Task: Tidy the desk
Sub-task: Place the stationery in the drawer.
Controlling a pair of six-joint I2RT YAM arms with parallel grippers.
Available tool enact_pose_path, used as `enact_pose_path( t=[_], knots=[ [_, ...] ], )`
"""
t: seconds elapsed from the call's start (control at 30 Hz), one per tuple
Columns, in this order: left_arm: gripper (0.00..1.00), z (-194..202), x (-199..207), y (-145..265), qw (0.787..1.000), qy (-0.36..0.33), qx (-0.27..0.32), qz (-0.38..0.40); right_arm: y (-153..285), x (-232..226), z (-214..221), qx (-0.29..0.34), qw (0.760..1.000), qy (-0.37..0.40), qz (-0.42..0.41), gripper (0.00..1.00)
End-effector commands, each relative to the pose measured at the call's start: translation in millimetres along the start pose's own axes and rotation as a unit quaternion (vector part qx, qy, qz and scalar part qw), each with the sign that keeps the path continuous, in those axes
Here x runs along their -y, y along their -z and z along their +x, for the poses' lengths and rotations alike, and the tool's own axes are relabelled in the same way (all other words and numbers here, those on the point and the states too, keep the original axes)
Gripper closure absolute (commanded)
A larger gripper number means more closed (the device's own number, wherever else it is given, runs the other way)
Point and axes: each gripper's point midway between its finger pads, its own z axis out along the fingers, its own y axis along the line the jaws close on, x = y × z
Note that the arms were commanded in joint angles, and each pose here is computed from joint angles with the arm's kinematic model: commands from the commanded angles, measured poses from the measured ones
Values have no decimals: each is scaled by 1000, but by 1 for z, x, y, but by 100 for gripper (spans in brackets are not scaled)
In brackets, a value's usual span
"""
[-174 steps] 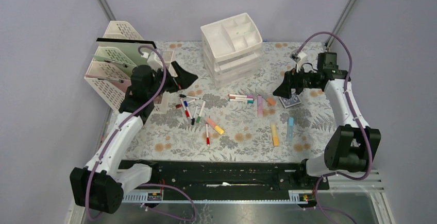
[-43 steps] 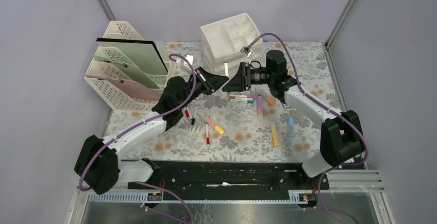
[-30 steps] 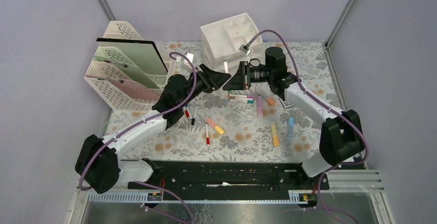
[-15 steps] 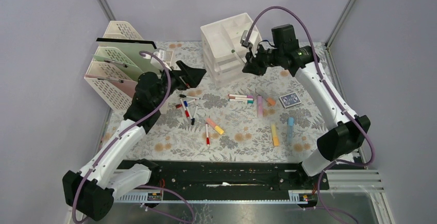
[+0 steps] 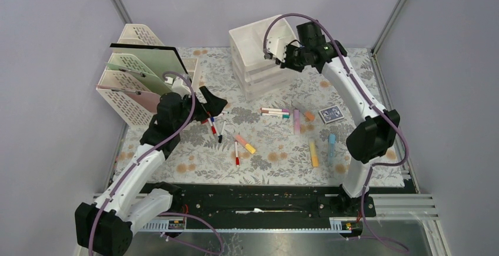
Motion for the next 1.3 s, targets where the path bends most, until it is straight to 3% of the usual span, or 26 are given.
enact_pose_path(
  t=[0.0,0.23,0.5,0.8,1.07,1.27],
  knots=[
    [1,-5,-3,9,1000,-11,18,-5,5,29,-14,-5,997,57,45,83],
    [1,8,-17,11,1000,0,7,-26,-17,30,-10,-19,997,68,43,75],
    [1,12,-21,16,999,10,8,-31,-29,36,-3,-28,997,40,58,50],
    [1,22,-33,16,996,63,-5,-61,24,22,-49,57,993,-88,55,41],
    [1,37,-40,10,991,95,-42,-80,69,-67,-65,161,955,-231,-91,34],
    [3,56,-56,4,982,101,-99,-128,88,-75,-16,179,912,-354,-105,34]
  ],
)
